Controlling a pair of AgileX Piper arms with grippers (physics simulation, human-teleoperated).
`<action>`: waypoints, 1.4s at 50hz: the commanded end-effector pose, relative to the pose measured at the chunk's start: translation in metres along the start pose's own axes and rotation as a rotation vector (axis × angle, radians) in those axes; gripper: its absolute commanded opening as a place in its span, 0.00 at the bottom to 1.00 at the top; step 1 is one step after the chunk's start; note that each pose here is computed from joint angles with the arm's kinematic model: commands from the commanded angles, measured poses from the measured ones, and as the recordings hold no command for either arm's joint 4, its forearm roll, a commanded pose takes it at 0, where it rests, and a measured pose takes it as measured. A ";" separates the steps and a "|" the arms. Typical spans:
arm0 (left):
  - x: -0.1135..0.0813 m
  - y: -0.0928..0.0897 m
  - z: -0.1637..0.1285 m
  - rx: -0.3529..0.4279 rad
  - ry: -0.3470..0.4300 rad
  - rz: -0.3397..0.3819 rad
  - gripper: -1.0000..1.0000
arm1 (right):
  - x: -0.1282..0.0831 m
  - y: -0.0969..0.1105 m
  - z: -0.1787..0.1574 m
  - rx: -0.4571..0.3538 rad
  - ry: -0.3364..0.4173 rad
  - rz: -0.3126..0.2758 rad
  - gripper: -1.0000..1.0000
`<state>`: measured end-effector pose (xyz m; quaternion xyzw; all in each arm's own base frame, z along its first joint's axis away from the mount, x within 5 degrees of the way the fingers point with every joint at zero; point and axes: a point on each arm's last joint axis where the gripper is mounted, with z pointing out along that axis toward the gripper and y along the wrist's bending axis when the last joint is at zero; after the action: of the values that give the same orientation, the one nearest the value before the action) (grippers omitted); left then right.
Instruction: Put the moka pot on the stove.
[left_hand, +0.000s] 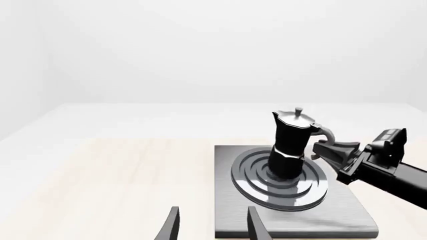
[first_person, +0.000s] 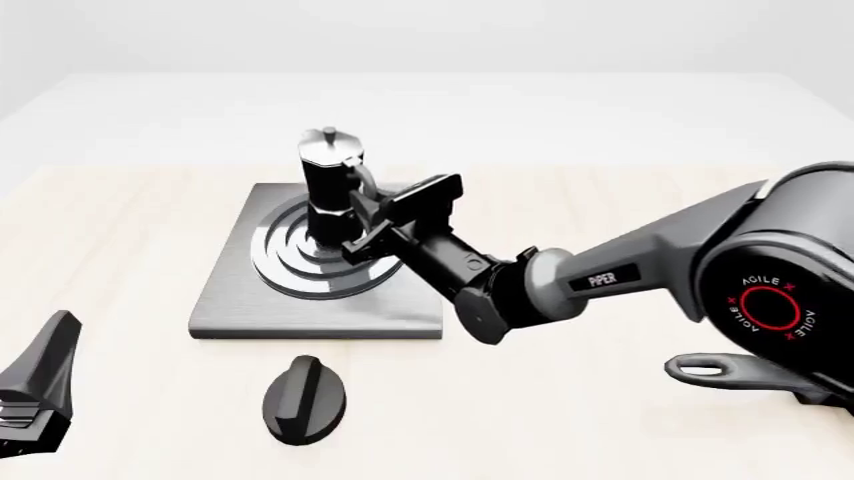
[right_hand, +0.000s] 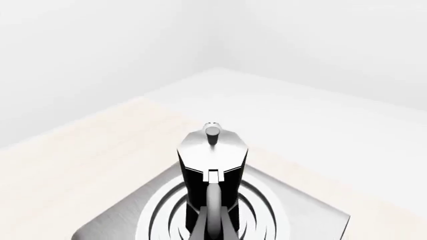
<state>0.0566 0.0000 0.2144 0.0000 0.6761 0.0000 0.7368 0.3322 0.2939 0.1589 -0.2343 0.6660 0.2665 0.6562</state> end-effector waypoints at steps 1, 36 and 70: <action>0.000 0.000 0.000 0.000 0.000 0.000 1.00 | -0.001 0.001 0.004 -0.002 -0.008 0.009 0.00; 0.000 0.000 0.000 0.000 0.000 0.000 1.00 | 0.012 -0.003 0.012 0.008 0.029 0.036 1.00; 0.000 0.000 0.000 0.000 0.000 0.000 1.00 | 0.002 0.000 0.002 0.003 0.031 0.025 1.00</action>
<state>0.0566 0.0000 0.2144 0.0000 0.6761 0.0000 0.7368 0.3376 0.2972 0.1533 -0.2259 0.6796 0.2724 0.6425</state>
